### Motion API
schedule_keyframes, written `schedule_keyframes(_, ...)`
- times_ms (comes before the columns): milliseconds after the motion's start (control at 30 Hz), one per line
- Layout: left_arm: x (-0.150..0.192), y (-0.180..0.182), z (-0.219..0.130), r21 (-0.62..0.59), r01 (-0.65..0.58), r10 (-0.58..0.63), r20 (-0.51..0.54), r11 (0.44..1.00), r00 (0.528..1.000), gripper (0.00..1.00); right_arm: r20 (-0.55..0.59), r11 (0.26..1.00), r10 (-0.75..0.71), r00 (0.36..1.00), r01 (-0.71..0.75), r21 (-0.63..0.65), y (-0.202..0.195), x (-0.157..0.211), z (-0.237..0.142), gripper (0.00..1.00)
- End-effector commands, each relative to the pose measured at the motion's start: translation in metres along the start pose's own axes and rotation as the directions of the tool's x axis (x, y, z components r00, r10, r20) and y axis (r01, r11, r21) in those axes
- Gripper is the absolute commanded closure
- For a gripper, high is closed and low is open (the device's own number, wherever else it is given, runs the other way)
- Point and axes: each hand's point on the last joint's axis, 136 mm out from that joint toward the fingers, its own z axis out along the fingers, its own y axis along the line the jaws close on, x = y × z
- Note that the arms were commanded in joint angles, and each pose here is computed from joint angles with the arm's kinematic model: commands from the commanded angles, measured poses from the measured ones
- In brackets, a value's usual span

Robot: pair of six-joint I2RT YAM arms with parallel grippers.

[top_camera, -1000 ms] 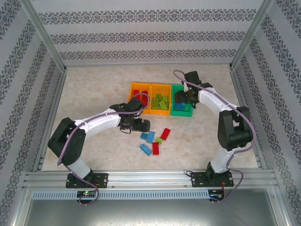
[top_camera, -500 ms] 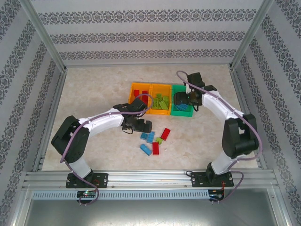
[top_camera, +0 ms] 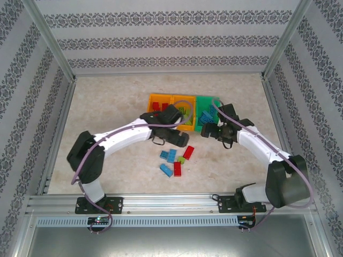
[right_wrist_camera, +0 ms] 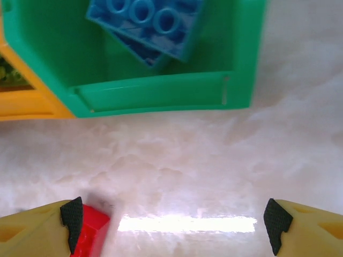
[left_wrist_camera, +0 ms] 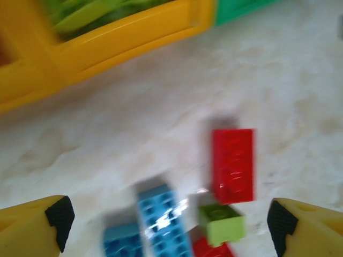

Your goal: Sort the legos into containers by color

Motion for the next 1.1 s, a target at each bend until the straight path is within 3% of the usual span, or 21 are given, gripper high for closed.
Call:
schedule_keyframes(0,0.033,-0.019,0.031,0.000,-0.129,0.127,-0.170,0.992,0.977,0.09,0.087,0.996,0.085,0.993,-0.087,0.021,-0.018,-0.012,-0.017,0.09)
schedule_keyframes(167,0.042,-0.028,0.059,-0.012,-0.118,0.112,-0.231,0.993,0.966,0.14,0.165,0.986,0.151,0.975,-0.160,0.042,-0.047,-0.013,-0.031,0.08)
schedule_keyframes(500,0.050,-0.035,0.083,-0.058,-0.185,0.161,-0.288,0.981,0.944,0.20,0.142,0.983,0.169,0.975,-0.178,0.051,-0.061,0.001,-0.029,0.07)
schedule_keyframes(600,0.052,-0.035,0.086,-0.066,-0.189,0.162,-0.294,0.980,0.942,0.31,0.143,0.982,0.170,0.975,-0.179,0.051,-0.061,0.000,-0.030,0.07)
schedule_keyframes(667,0.052,-0.030,0.086,-0.088,-0.189,0.157,-0.291,0.978,0.944,0.46,0.144,0.983,0.167,0.975,-0.175,0.049,-0.061,0.000,-0.031,0.07)
schedule_keyframes(800,0.049,-0.026,0.082,-0.116,-0.194,0.156,-0.279,0.974,0.948,0.65,0.145,0.986,0.157,0.977,-0.164,0.042,-0.059,-0.001,-0.034,0.08)
schedule_keyframes(900,0.037,-0.019,0.069,-0.158,-0.183,0.143,-0.236,0.970,0.961,0.72,0.147,0.991,0.130,0.980,-0.135,0.023,-0.054,0.000,-0.036,0.10)
schedule_keyframes(1067,-0.005,0.007,0.023,-0.230,-0.096,0.080,-0.078,0.968,0.994,0.74,0.156,0.996,0.091,0.984,-0.092,-0.002,-0.044,0.011,-0.034,0.12)
